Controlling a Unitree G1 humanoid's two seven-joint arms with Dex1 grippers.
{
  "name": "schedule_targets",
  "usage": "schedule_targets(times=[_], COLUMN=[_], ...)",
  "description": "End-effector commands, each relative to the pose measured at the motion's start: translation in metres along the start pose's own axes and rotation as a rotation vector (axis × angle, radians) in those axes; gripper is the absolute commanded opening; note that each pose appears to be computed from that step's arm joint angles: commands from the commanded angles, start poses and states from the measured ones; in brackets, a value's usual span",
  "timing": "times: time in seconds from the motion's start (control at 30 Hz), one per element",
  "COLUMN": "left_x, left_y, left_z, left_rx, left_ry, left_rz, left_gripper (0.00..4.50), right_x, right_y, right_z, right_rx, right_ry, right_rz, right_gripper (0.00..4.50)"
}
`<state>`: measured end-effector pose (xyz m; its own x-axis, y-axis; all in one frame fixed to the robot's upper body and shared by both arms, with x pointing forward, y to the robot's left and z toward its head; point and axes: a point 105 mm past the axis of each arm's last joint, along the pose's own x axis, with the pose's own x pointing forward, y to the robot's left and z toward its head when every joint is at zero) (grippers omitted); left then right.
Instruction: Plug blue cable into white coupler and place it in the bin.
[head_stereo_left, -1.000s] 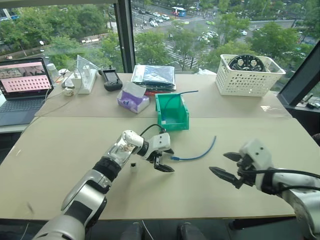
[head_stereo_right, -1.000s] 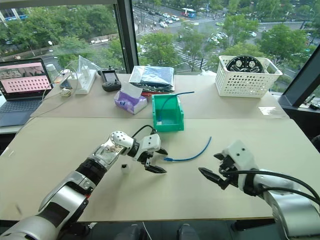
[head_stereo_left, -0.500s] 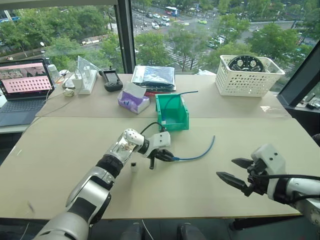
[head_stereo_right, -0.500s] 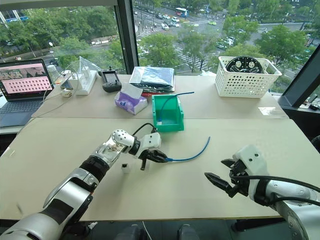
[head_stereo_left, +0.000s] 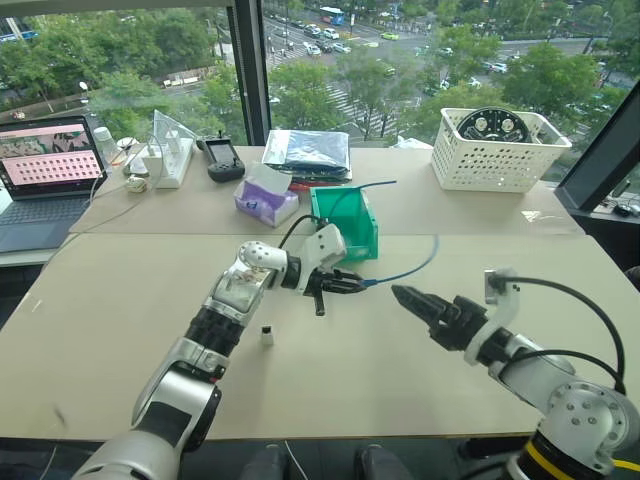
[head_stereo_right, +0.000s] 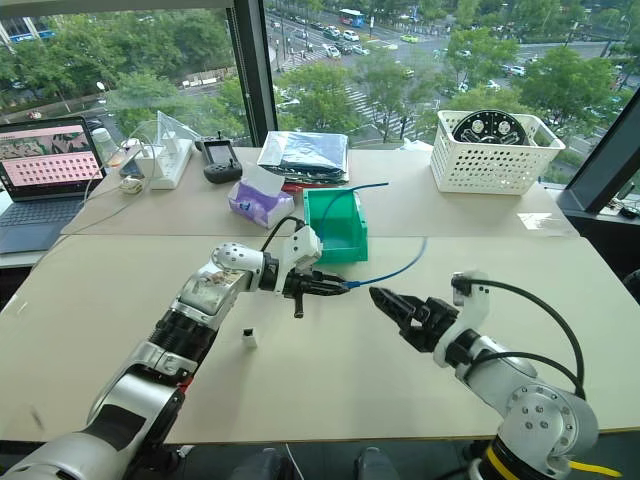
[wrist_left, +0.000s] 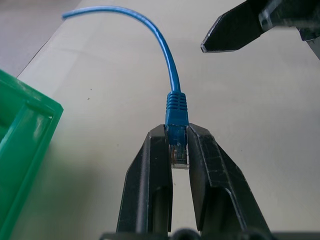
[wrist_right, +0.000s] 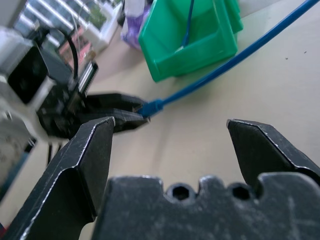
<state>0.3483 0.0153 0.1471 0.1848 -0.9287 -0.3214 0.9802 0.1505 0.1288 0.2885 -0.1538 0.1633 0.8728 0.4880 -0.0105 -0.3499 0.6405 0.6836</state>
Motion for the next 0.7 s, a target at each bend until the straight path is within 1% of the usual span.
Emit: schedule_targets(times=[0.03, 0.27, 0.4, 0.6, 0.7], left_x=[0.001, 0.008, 0.011, 0.014, 0.014], left_y=[-0.008, -0.011, -0.013, -0.015, -0.012], left_z=[0.026, 0.035, 0.036, 0.041, 0.038], left_rx=[0.05, 0.112, 0.112, 0.119, 0.136], left_ry=[-0.067, -0.065, -0.071, -0.083, -0.064], left_rz=[-0.011, -0.015, -0.02, -0.026, -0.017], left_gripper=[0.05, 0.05, 0.05, 0.05, 0.05], right_x=[0.002, 0.006, 0.007, 0.006, -0.001], right_y=[0.015, 0.015, 0.02, 0.024, 0.017], right_z=[0.016, 0.011, 0.012, 0.005, 0.006], right_rx=[0.063, 0.144, 0.176, 0.223, 0.223], right_ry=[-0.092, -0.074, -0.068, -0.019, -0.006], right_rz=[0.036, -0.002, 0.0, -0.018, -0.055], right_gripper=[4.2, 4.2, 4.2, 4.2, 4.2])
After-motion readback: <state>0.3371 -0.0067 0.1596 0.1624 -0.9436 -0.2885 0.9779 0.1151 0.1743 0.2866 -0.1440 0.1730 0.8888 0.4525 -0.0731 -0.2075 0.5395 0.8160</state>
